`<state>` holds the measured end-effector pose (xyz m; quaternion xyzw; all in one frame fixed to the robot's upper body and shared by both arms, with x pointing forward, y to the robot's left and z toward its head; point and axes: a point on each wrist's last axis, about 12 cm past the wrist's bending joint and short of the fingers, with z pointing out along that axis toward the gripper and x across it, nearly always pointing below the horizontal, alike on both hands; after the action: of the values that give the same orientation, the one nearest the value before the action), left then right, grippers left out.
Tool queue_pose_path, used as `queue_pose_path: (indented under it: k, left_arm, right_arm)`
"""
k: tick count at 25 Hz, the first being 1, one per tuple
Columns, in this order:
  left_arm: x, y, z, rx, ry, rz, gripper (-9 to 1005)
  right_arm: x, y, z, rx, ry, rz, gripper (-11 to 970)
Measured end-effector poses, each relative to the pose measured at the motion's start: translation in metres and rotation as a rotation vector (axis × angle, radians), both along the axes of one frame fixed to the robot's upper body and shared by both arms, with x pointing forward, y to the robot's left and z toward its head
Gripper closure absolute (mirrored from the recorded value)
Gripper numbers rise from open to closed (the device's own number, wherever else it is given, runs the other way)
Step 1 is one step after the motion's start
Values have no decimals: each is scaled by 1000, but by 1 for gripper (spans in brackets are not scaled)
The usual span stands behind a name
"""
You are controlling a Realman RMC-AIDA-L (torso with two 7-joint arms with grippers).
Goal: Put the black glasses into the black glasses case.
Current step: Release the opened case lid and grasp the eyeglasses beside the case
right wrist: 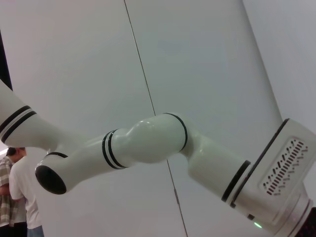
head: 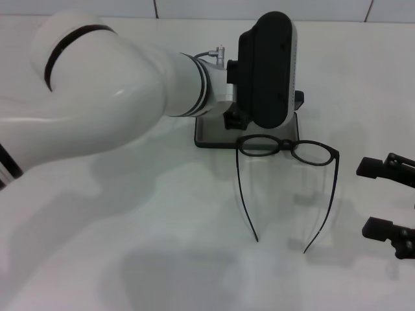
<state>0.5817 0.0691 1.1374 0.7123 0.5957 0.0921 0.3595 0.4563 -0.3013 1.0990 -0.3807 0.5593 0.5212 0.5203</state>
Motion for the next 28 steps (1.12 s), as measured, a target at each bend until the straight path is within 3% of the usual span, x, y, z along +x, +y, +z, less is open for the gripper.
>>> queue_pose_path:
  k: [6,12,13,15,21,24,28]
  left_arm:
    - [-3,1,4,-23,-9,0,597]
    - [-9,8,28,-147,-55,32,545]
    - [-15,17,44,-299,-62,78,539]
    - [-19,23,53,-406,-56,105,540]
    - [-42,62,80,-901,52,168,544]
    - [-53,73,77,-1005,141,131,546]
    - [-63,85,64,-1040,256,109,548]
  right_arm:
    - [0,-2,-1,-4,6,-7,90]
    - [9,-8,-2,-70,-4,-64,90]
    - [16,-10,0,-112,7,-84,90]
    - [29,-13,5,-199,40,-104,90]
    - [61,-5,37,-479,84,-93,90]
    - [81,8,61,-631,112,-63,90]
    - [104,29,89,-782,155,-7,90]
